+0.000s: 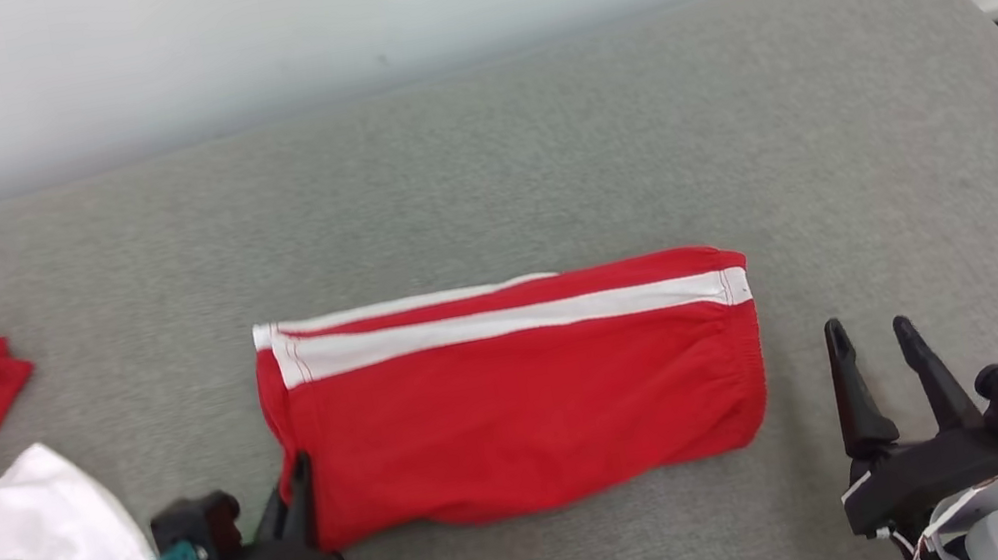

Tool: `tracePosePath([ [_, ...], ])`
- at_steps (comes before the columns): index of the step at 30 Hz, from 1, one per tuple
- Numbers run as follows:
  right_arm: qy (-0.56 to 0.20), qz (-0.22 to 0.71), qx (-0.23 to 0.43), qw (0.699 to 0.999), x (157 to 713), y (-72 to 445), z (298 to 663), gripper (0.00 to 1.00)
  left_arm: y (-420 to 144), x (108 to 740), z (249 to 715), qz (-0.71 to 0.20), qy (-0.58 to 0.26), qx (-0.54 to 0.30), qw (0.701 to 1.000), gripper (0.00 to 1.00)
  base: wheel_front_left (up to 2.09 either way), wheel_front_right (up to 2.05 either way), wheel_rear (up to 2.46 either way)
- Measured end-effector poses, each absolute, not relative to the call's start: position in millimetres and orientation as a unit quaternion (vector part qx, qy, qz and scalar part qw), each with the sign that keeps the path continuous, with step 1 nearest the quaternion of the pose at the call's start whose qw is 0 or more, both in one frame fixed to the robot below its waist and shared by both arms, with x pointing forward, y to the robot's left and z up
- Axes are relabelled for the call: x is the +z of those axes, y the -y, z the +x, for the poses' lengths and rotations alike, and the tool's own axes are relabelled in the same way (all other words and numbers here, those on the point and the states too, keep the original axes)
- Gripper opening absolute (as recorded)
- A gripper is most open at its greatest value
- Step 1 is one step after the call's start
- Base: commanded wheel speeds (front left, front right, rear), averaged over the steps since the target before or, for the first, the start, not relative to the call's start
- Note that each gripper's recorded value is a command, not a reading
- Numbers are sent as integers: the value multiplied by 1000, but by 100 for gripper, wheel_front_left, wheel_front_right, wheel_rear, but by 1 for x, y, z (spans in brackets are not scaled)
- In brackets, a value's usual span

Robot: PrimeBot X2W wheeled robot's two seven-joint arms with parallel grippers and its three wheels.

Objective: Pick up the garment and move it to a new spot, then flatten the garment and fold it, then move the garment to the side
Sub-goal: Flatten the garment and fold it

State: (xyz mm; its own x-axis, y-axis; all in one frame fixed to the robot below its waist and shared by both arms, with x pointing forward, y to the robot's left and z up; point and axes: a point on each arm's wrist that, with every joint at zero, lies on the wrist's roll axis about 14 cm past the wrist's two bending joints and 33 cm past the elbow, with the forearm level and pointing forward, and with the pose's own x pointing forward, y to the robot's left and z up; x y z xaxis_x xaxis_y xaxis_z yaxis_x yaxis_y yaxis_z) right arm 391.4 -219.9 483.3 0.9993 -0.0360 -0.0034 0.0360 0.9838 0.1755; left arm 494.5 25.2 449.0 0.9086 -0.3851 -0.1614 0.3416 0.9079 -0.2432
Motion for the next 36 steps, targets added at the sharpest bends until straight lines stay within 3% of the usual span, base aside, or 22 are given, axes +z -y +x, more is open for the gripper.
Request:
tracePosePath([
  [7, -4, 90, 29, 996, 483, 190, 394, 100, -49, 449, 465, -110, -99, -156, 977, 0, 0, 0, 0],
  [8, -3, 90, 35, 995, 484, 186, 396, 100, -52, 451, 463, -111, -96, -151, 978, 25, 0, 0, 0],
  [9, -3, 90, 43, 995, 485, 181, 397, 100, -55, 453, 461, -113, -92, -148, 978, 86, 0, 0, 0],
  [10, -3, 90, 50, 995, 485, 177, 398, 100, -58, 455, 459, -119, -89, -143, 978, 100, 0, 0, 0],
  [18, -23, 82, 90, 992, 476, 151, 414, 100, -87, 469, 449, -104, -58, -108, 987, 100, 0, 0, 0],
  [36, -130, 101, 108, 980, 409, 120, 439, 100, -130, 481, 445, -74, -22, -63, 995, 100, 0, 0, 0],
])
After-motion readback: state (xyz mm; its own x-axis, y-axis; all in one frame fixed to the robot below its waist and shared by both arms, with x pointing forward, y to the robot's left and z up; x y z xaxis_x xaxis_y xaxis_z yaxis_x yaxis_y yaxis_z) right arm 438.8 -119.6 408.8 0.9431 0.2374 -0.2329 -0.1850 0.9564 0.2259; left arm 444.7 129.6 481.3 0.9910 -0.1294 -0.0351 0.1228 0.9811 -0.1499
